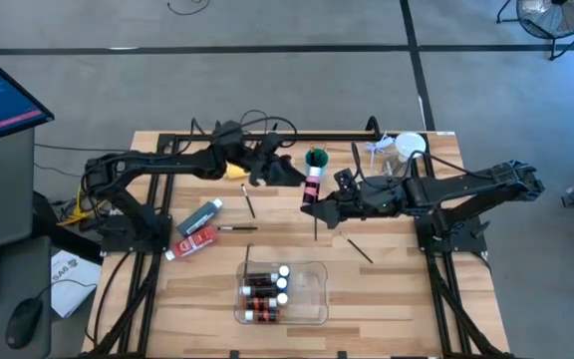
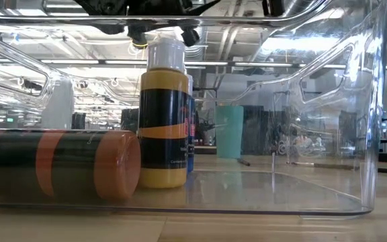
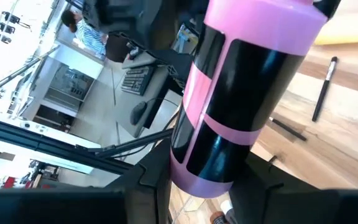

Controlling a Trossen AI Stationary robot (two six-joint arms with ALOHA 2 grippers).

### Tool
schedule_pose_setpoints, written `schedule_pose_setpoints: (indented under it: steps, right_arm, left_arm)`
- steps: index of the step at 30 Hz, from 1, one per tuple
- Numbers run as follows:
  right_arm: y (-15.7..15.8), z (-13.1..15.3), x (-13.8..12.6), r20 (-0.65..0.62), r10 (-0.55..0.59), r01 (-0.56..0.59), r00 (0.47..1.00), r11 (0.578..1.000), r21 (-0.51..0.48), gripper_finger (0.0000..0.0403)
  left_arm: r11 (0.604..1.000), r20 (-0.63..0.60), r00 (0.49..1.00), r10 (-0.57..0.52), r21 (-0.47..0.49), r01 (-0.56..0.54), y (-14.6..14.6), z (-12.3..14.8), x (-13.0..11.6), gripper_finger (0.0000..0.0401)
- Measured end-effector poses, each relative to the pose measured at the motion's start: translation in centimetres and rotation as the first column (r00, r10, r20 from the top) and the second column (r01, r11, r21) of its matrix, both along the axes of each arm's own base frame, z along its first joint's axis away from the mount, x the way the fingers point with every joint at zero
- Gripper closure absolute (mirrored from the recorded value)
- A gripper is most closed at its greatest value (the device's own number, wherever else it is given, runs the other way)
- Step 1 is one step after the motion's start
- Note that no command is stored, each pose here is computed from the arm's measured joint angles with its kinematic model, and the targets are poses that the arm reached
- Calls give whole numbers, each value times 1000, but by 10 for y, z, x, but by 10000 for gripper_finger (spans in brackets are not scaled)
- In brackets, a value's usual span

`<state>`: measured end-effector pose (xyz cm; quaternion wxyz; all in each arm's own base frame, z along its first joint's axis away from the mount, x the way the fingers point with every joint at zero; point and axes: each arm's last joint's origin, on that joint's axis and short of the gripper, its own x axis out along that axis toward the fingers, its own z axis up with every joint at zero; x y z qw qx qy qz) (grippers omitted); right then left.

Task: Pick & Place Paint Supplies
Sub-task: Put the pink paint bottle into the transparent bin

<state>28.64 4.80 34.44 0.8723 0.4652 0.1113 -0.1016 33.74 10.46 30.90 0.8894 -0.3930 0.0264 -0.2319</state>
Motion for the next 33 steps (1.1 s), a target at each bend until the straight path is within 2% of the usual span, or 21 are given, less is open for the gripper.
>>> schedule_pose_setpoints:
  steps: [5, 9, 13, 16, 22, 25, 28, 33]
  right_arm:
    - [5, 0, -1, 0, 22, -22, 1000, 1000, 22, 290]
    - [8, 0, -1, 1, 38, -38, 999, 999, 36, 290]
    - [9, 0, -2, 3, 42, -42, 999, 998, 39, 290]
    - [10, 0, -2, 3, 44, -44, 999, 998, 35, 290]
    - [10, 0, -2, 2, 47, -47, 999, 999, 21, 290]
    - [10, 0, -2, 1, 49, -49, 999, 999, 11, 289]
    - [9, 0, -2, -2, 50, -50, 999, 999, 5, 289]
    - [7, 0, -1, -2, 42, -42, 999, 999, 4, 289]
  left_arm:
    - [994, 10, 995, -95, 62, 94, 35, 12, -12, 238]
    - [969, -17, 973, -232, 79, 233, 58, 31, -1, 243]
    - [943, -33, 946, -323, 75, 325, 63, 42, 22, 250]
    - [933, -47, 934, -353, 61, 356, 55, 37, 29, 255]
    - [932, -84, 929, -359, 21, 362, 46, 17, 30, 260]
    - [953, -86, 950, -300, 13, 302, 46, 8, 31, 261]
    - [965, -81, 962, -260, 17, 262, 43, 5, 33, 261]
    - [958, -68, 958, -280, 40, 283, 31, 5, 38, 261]
